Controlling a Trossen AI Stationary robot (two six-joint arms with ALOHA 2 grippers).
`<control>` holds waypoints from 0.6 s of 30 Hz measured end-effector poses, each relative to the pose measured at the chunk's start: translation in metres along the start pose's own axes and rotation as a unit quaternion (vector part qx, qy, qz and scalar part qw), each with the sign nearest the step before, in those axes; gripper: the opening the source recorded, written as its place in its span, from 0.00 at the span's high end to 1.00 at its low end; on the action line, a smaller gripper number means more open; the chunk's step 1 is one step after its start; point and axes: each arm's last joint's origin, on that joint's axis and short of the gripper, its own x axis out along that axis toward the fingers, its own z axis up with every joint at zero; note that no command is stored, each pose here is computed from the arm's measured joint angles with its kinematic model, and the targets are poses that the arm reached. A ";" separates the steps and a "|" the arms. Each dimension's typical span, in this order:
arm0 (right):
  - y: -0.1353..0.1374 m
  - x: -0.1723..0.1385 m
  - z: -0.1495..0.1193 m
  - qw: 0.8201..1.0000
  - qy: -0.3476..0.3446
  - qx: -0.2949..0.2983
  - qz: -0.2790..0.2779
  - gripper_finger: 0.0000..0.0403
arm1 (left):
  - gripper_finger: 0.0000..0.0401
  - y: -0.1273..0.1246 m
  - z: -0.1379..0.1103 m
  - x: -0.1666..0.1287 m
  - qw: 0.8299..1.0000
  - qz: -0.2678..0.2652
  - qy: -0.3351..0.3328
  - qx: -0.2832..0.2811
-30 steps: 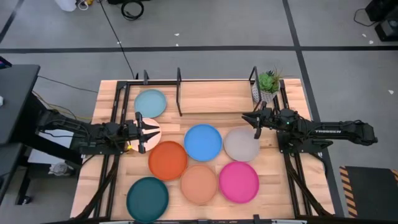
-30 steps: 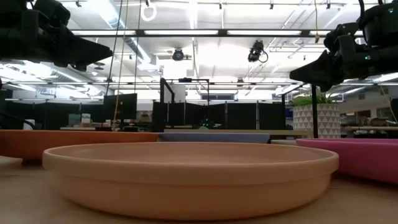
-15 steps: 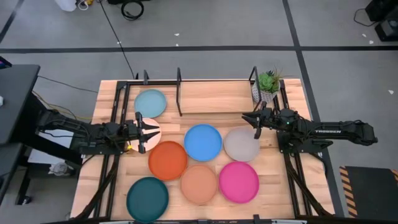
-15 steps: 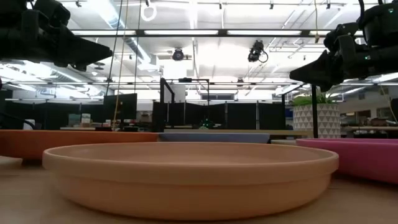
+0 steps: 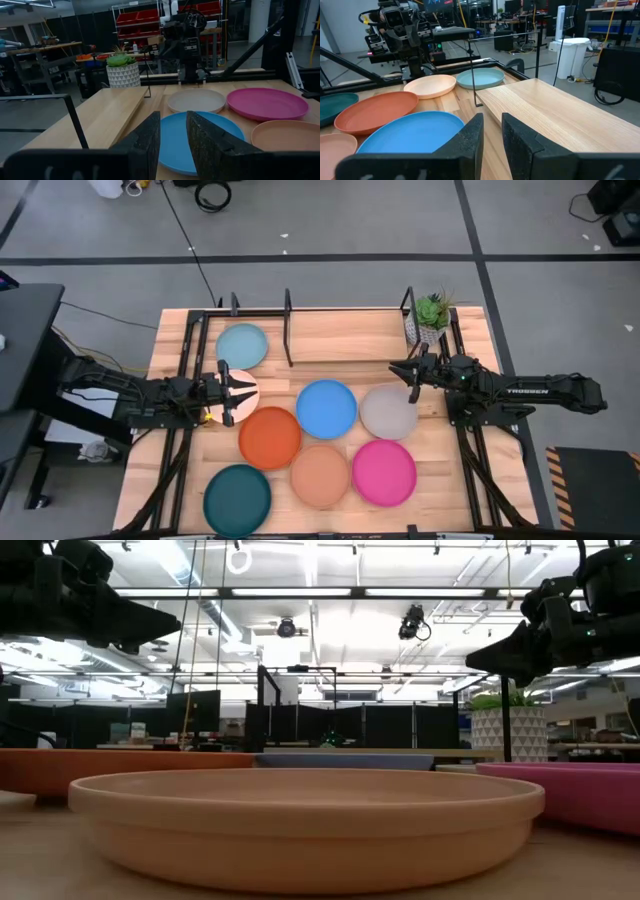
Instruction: Place and stack plates onto a shelf
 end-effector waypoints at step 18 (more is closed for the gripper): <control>0.002 0.000 0.009 0.991 -0.044 0.122 0.025 0.81 | 0.75 0.001 0.006 0.000 0.995 0.000 -0.031 -0.095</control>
